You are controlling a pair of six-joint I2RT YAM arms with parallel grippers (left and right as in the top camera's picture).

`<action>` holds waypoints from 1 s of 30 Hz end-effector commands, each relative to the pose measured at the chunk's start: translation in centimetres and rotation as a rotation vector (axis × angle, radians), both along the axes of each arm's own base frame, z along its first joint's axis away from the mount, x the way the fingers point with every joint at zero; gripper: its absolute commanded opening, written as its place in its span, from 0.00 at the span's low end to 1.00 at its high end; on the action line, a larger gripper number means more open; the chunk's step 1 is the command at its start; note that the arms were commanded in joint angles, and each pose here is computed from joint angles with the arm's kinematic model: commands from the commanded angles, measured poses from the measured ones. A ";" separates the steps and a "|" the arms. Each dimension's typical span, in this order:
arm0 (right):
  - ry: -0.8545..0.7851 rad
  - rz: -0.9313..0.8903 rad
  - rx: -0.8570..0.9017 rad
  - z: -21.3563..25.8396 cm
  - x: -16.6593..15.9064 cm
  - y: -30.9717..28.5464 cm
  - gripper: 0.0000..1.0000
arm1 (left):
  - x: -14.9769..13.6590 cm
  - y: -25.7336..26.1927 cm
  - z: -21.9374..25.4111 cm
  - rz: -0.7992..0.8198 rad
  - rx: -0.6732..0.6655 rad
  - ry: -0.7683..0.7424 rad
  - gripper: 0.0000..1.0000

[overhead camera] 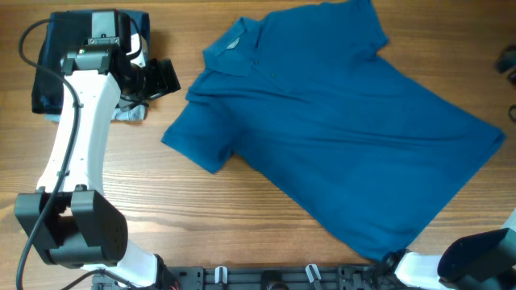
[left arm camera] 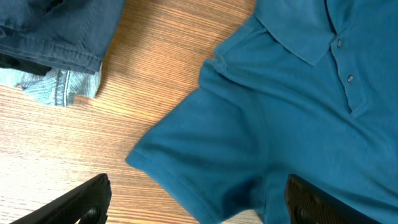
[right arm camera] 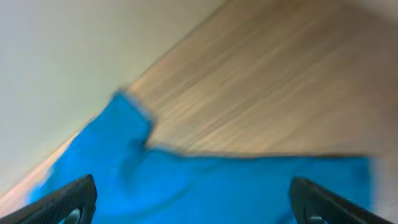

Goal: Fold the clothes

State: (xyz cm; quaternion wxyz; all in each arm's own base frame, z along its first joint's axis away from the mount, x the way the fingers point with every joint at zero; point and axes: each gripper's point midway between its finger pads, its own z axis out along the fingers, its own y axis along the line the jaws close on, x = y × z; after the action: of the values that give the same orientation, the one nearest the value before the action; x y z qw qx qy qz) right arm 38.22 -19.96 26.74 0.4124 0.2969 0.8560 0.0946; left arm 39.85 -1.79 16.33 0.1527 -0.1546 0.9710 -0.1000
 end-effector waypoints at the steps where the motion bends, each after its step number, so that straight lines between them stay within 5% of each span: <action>1: -0.015 0.289 0.227 -0.5 -0.3 7.3 1.00 | -0.4 -0.6 0.4 -0.024 -0.011 -0.006 0.89; 12: 0.597 0.654 0.229 -9.0 -9.4 21.3 1.00 | -1.0 -1.3 0.3 -0.044 -0.010 0.016 0.91; 15: 0.695 0.564 0.158 -12.1 -9.5 22.7 1.00 | 0.0 -1.5 0.5 -0.052 -0.009 -0.023 0.90; 19: 0.647 0.466 0.160 -13.1 -7.6 22.6 1.00 | 2.5 -3.7 1.1 -0.184 0.020 -0.144 0.74; 23: 0.681 0.350 0.120 -13.5 -7.9 19.8 1.00 | 4.4 -7.0 0.4 -0.269 0.040 -0.205 0.43; 30: 0.808 0.056 0.088 -15.5 -10.2 11.2 1.00 | 7.1 -8.9 -3.4 -0.306 0.085 -0.216 0.33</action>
State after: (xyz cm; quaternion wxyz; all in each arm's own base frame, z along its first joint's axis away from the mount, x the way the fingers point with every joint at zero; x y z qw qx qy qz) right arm 29.09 -5.23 12.92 0.0561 0.2524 0.9642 0.0593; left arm 45.94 -10.72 14.76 0.2449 0.0047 0.9631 -0.1117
